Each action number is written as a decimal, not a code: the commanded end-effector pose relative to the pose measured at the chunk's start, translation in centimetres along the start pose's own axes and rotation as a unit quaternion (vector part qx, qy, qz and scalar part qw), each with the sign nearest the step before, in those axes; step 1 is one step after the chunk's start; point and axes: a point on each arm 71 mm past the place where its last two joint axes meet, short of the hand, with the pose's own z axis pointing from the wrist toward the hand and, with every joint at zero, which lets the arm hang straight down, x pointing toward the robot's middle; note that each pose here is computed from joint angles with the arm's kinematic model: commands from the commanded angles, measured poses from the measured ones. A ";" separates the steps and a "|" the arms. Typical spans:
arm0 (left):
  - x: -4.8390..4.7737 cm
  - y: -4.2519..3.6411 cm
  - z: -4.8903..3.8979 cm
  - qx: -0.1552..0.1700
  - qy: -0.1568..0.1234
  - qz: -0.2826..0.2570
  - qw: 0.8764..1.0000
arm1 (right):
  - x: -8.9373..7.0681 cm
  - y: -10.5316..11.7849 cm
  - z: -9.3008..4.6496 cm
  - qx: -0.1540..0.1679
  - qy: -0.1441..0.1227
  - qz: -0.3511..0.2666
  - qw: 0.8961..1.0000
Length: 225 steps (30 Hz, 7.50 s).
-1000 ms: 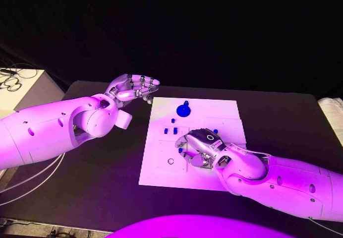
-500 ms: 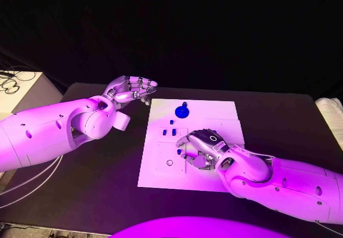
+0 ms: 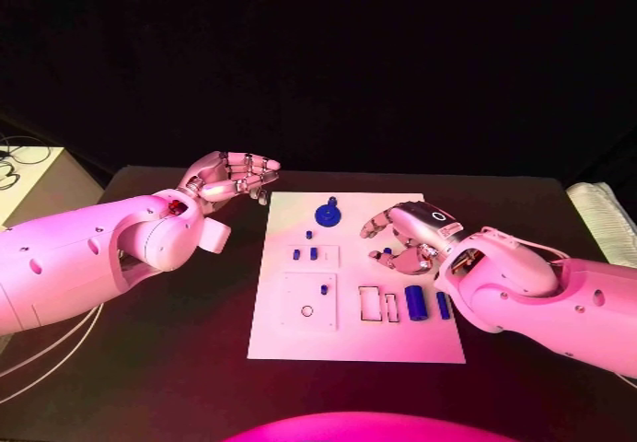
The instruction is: Assemble the parts on the task board
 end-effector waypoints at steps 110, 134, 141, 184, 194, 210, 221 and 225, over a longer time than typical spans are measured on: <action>0.83 0.73 0.37 -0.009 0.016 -0.011 1.000 | 6.2 10.6 2.2 -0.101 0.078 0.046 0.991; 0.76 0.90 0.26 -0.013 0.016 -0.012 1.000 | 8.0 10.0 1.9 -0.094 0.122 0.005 0.988; 0.72 0.91 0.24 -0.013 0.016 -0.012 1.000 | 8.1 10.0 1.9 -0.093 0.128 -0.004 0.987; 0.68 0.95 0.20 -0.016 0.016 -0.012 1.000 | 8.3 10.3 2.0 -0.105 0.085 0.000 0.991; 0.65 1.01 0.22 -0.017 0.016 -0.012 1.000 | 6.2 8.8 0.8 -0.087 0.032 0.051 0.994; 0.76 1.53 -0.43 -0.024 0.016 -0.018 0.999 | 0.4 -3.1 -4.2 0.170 0.088 0.211 0.959; 0.98 1.99 -0.62 -0.028 0.017 -0.022 0.999 | 0.6 -5.8 -8.2 0.245 0.115 0.152 0.951; 0.93 2.08 -0.64 -0.029 0.016 -0.023 0.999 | 1.5 -5.6 -8.9 0.257 0.125 0.134 0.949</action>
